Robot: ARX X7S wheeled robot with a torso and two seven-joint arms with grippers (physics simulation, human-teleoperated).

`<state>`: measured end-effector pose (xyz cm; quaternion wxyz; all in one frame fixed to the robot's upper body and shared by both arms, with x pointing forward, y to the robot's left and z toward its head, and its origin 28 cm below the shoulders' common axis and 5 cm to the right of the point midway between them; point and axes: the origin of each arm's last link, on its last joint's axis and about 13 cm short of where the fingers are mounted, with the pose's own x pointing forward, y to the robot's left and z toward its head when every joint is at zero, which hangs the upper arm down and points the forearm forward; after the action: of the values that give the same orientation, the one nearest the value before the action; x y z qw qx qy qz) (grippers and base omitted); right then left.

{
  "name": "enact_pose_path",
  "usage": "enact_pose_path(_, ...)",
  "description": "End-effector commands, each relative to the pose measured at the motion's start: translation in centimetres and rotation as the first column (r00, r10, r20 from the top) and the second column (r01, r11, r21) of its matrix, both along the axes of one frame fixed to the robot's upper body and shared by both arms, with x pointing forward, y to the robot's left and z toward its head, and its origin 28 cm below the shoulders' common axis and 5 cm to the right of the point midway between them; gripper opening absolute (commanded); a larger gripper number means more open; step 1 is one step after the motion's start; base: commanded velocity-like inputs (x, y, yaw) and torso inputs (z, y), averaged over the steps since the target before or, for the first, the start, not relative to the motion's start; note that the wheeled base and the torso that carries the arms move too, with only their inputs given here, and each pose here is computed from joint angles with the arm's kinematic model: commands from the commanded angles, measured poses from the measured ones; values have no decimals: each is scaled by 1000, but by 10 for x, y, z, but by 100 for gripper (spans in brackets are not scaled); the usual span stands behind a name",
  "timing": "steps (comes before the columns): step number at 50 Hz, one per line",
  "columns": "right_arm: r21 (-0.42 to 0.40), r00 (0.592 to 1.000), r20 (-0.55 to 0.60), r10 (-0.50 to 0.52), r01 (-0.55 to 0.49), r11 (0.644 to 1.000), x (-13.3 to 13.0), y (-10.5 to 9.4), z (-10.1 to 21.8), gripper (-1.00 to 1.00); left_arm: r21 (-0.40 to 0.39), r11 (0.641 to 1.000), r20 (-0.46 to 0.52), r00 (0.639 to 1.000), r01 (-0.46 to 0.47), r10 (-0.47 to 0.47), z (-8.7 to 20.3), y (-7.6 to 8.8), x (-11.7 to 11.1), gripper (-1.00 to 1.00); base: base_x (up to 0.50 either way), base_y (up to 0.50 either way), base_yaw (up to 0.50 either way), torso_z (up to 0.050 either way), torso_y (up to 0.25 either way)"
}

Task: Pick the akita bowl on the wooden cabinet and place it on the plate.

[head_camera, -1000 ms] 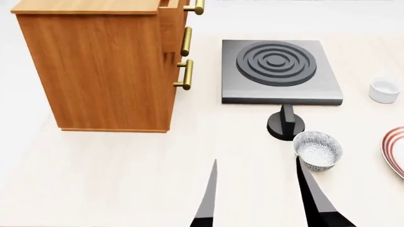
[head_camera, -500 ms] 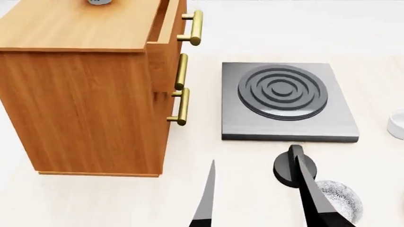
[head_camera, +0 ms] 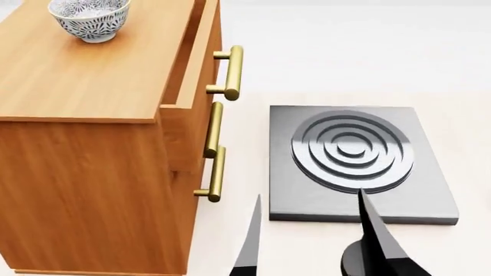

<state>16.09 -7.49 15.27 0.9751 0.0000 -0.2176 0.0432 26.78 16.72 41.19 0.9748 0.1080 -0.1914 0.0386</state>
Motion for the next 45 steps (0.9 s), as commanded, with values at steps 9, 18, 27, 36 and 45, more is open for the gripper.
enact_pose_path(9,0,1000,10,-8,8,1000,2,-1,1,100,4,1000,-4,1000,31,-31,-2,-1,-2,100,10,0,0,0,0)
enact_pose_path(18,7,1000,13,-5,5,1000,2,-2,1,100,15,999,-8,999,32,-32,-4,-2,0,100,66,0,0,0,0)
enact_pose_path(27,4,1000,17,-9,9,1000,2,-1,2,100,19,999,-15,1000,27,-27,-8,-1,1,100,67,0,0,0,0)
enact_pose_path(36,3,1000,18,-10,10,1000,1,-2,2,100,21,999,-13,999,32,-32,-8,-3,0,100,0,0,0,0,0)
enact_pose_path(45,15,1000,30,-8,8,1000,0,-2,2,100,20,999,-17,999,30,-30,-10,-2,0,100,100,0,0,0,0)
